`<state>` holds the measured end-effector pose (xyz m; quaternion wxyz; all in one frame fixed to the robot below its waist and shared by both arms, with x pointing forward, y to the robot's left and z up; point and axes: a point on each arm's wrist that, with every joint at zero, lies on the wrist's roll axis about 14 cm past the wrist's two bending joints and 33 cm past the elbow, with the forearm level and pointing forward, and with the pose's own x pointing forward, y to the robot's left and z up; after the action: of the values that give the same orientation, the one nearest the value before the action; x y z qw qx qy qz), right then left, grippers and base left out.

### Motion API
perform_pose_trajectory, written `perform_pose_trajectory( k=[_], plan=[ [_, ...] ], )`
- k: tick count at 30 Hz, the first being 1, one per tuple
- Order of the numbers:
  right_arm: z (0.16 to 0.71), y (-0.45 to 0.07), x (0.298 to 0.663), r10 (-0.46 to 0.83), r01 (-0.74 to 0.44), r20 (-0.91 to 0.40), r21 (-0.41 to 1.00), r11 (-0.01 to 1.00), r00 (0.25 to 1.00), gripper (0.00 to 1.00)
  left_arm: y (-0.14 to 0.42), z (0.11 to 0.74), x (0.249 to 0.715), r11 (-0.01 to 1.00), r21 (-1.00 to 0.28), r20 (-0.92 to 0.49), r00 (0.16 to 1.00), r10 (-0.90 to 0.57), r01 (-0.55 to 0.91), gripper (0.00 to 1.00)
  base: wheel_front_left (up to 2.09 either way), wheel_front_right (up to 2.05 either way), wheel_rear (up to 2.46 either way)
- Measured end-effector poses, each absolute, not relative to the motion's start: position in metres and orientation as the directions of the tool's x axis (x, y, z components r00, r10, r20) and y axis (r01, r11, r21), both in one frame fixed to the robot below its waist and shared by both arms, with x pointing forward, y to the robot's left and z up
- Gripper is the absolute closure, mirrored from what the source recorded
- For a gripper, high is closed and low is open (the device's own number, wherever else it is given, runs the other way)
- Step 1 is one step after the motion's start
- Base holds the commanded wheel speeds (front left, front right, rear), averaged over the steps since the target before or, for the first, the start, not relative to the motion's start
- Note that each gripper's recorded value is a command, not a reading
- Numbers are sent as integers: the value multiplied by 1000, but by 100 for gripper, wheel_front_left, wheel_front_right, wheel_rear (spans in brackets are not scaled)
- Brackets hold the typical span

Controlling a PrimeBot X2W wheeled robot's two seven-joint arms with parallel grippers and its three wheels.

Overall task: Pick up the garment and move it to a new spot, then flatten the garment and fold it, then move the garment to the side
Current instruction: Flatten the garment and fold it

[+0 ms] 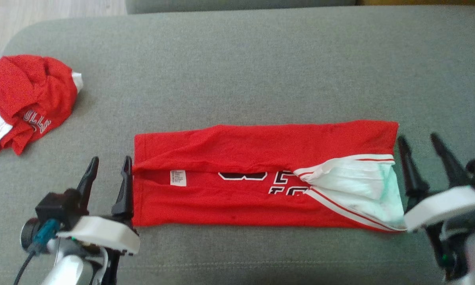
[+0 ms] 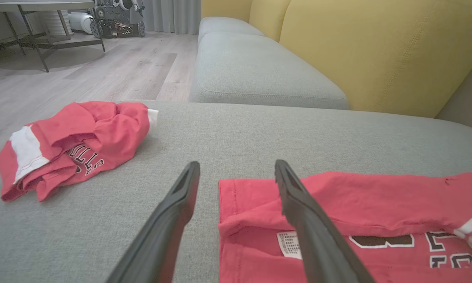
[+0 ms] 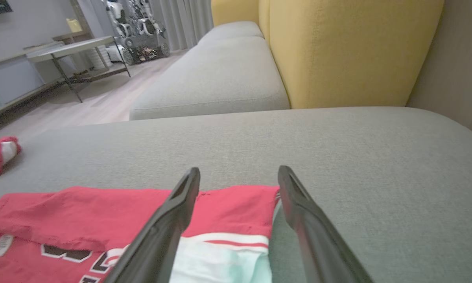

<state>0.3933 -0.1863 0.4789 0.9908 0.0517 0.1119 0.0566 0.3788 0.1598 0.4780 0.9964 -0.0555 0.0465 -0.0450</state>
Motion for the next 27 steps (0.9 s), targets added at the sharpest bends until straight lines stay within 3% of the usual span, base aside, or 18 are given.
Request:
perform_pose_trajectory(
  k=[5,14,25,26,27],
  plan=[
    [449,-194,412,118,-91,-333,95,991,936,0,156,479,394,989,-112,-76,991,-109,100,0,0,0,0],
    [380,-187,396,147,-86,-596,130,988,789,0,153,464,405,987,-124,-104,988,-116,103,0,0,0,0],
    [358,-176,386,193,-72,-712,196,978,675,0,151,454,414,985,-133,-117,986,-122,107,0,0,0,0],
    [358,-174,385,200,-70,-715,208,976,670,3,151,454,415,985,-133,-116,986,-122,107,0,0,0,0],
    [358,-173,385,204,-72,-718,211,975,665,44,151,453,415,985,-134,-117,985,-125,110,0,0,0,0]
  ],
)
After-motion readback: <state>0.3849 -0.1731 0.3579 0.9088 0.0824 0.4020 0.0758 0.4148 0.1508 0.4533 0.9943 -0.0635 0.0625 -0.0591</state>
